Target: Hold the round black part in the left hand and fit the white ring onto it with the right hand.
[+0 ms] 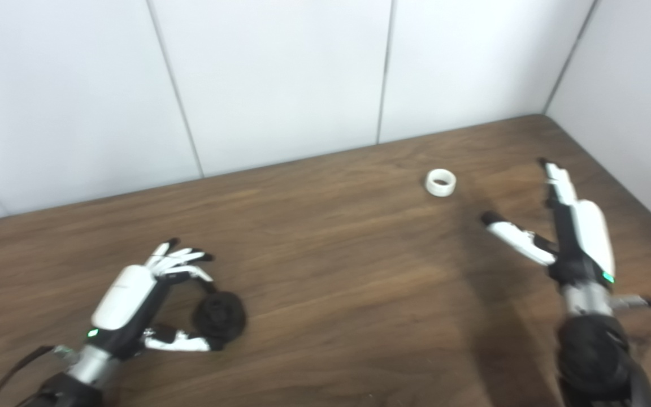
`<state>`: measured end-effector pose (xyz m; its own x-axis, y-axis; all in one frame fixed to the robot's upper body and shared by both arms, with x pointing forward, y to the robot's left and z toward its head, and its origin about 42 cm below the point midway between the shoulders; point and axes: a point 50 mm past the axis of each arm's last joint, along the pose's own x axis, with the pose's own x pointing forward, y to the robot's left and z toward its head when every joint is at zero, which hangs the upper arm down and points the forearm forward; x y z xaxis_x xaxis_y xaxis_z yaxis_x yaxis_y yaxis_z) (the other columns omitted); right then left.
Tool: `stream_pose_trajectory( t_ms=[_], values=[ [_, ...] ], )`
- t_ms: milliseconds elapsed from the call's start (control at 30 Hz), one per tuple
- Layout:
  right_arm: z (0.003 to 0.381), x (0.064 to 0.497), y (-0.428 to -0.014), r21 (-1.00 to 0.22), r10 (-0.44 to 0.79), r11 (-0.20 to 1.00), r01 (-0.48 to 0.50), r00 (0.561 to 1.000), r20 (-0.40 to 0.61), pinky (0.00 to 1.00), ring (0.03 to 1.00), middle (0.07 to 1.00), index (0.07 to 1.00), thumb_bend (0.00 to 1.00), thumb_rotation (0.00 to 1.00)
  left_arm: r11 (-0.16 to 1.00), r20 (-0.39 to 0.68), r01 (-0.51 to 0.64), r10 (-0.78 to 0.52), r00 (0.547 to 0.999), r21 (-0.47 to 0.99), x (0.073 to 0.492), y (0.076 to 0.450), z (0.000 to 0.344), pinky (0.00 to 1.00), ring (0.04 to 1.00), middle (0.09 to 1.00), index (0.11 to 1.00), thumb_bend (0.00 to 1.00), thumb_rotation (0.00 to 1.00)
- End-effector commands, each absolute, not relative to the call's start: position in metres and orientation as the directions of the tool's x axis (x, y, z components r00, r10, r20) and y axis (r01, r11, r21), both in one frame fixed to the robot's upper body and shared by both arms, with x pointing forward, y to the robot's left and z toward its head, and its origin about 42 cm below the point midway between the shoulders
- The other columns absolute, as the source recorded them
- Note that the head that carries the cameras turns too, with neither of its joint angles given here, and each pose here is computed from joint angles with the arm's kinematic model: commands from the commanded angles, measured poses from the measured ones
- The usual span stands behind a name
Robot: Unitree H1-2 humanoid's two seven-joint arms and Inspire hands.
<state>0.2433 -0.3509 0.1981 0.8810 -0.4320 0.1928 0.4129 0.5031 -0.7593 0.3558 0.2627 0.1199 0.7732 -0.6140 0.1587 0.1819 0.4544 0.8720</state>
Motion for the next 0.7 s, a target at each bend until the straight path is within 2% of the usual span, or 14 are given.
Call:
stream_pose_trajectory(
  t_ms=[0, 100, 167, 233, 300, 467, 667],
  values=[
    [0.222, 0.256, -0.364, -0.821, -0.415, 0.383, 0.424, 0.873, 0.257, 0.79, 0.999, 1.0, 0.969, 0.86, 0.76, 0.341, 0.013, 0.25, -0.614, 0.789, 0.906, 0.35, 0.288, 0.101, 1.0, 0.872, 0.82, 0.476, 0.52, 0.05],
    [0.233, 0.269, -0.372, -0.872, -0.399, 0.313, 0.377, 0.885, 0.24, 0.8, 1.0, 1.0, 0.952, 0.89, 0.72, 0.343, 0.019, 0.246, -0.615, 0.788, 0.907, 0.352, 0.291, 0.103, 1.0, 0.869, 0.817, 0.477, 0.52, 0.05],
    [0.242, 0.278, -0.376, -0.898, -0.385, 0.275, 0.343, 0.895, 0.224, 0.85, 1.0, 1.0, 0.955, 0.91, 0.73, 0.342, 0.022, 0.243, -0.617, 0.787, 0.908, 0.353, 0.292, 0.104, 1.0, 0.867, 0.816, 0.476, 0.52, 0.05],
    [0.251, 0.285, -0.377, -0.913, -0.37, 0.252, 0.322, 0.903, 0.217, 0.91, 1.0, 1.0, 0.935, 0.91, 0.66, 0.338, 0.022, 0.242, -0.62, 0.784, 0.909, 0.354, 0.292, 0.104, 1.0, 0.859, 0.811, 0.476, 0.52, 0.05],
    [0.261, 0.293, -0.381, -0.93, -0.348, 0.225, 0.29, 0.916, 0.202, 0.93, 1.0, 1.0, 0.923, 0.9, 0.63, 0.332, 0.016, 0.248, -0.627, 0.779, 0.91, 0.354, 0.291, 0.104, 1.0, 0.859, 0.811, 0.476, 0.52, 0.05],
    [0.271, 0.306, -0.39, -0.955, -0.319, 0.17, 0.244, 0.93, 0.181, 0.9, 1.0, 1.0, 0.901, 0.93, 0.59, 0.331, 0.013, 0.256, -0.633, 0.774, 0.908, 0.354, 0.29, 0.103, 1.0, 0.855, 0.811, 0.476, 0.51, 0.05],
    [0.289, 0.322, -0.395, -0.973, -0.275, 0.091, 0.213, 0.944, 0.181, 0.9, 1.0, 1.0, 0.896, 0.97, 0.62, 0.339, 0.011, 0.265, -0.634, 0.773, 0.903, 0.353, 0.289, 0.099, 1.0, 0.858, 0.813, 0.476, 0.51, 0.05]
  ],
)
